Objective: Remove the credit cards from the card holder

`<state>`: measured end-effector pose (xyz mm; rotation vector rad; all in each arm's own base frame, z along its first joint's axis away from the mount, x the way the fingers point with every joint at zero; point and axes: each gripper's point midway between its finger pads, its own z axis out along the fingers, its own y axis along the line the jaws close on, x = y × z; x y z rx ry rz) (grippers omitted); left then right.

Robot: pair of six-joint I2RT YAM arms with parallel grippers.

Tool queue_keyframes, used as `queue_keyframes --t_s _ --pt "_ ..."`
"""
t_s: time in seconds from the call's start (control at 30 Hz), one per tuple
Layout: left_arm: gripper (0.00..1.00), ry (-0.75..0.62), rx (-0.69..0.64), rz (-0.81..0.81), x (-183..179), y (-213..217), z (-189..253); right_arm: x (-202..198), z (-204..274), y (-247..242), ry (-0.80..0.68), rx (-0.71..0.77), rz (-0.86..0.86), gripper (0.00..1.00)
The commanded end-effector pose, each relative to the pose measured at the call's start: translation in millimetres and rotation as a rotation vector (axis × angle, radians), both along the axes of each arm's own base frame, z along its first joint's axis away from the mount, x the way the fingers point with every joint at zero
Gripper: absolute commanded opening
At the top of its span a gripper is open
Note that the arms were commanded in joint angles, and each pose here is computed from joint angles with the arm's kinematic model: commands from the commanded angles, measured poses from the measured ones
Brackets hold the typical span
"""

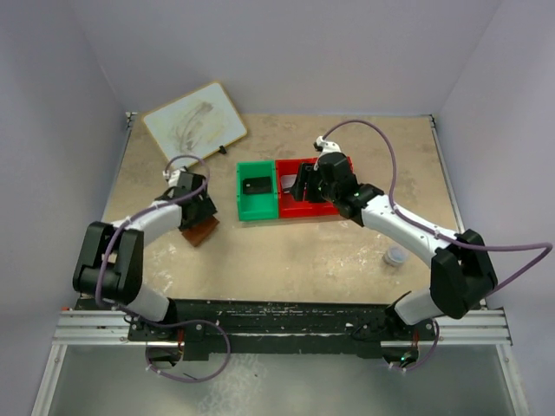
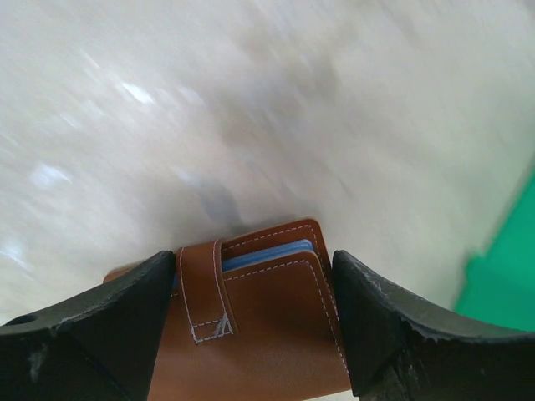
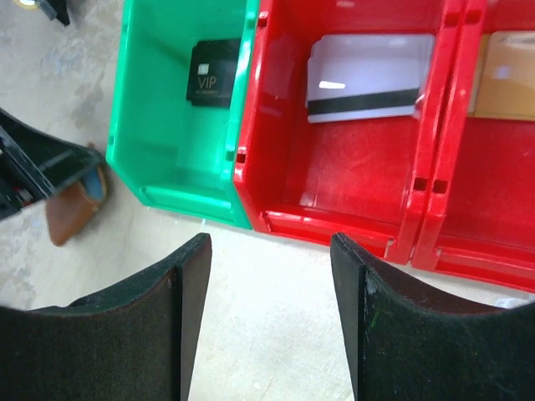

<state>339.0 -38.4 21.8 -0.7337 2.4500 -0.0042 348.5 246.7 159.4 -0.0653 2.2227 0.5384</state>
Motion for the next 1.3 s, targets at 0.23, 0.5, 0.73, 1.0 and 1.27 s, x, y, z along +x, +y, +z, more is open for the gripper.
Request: queue_keyframes --t_s 0.23,0.5,0.73,1.0,1.27 --pt "0.59 0.095 -0.326 -0.122 -114.4 -128.1 -17.7 -45.0 -8.6 37.8 0.079 0.277 0.19 0.62" --pt "0.73 -0.009 -0.359 -0.154 -108.0 -148.8 16.5 -93.5 -17.3 43.7 0.115 0.445 0.243 0.62" --pt "0.74 -0.08 -0.134 -0.184 -88.7 -118.4 48.6 -116.7 -31.1 63.6 0.186 0.511 0.267 0.62" --pt "0.74 -0.032 -0.064 -0.248 -88.6 -115.7 34.1 -126.1 -51.5 97.8 0.274 0.457 0.33 0.58" --pt "0.73 -0.008 -0.147 -0.228 -110.7 -114.7 12.8 -144.9 -85.6 123.8 0.419 0.366 0.365 0.5"
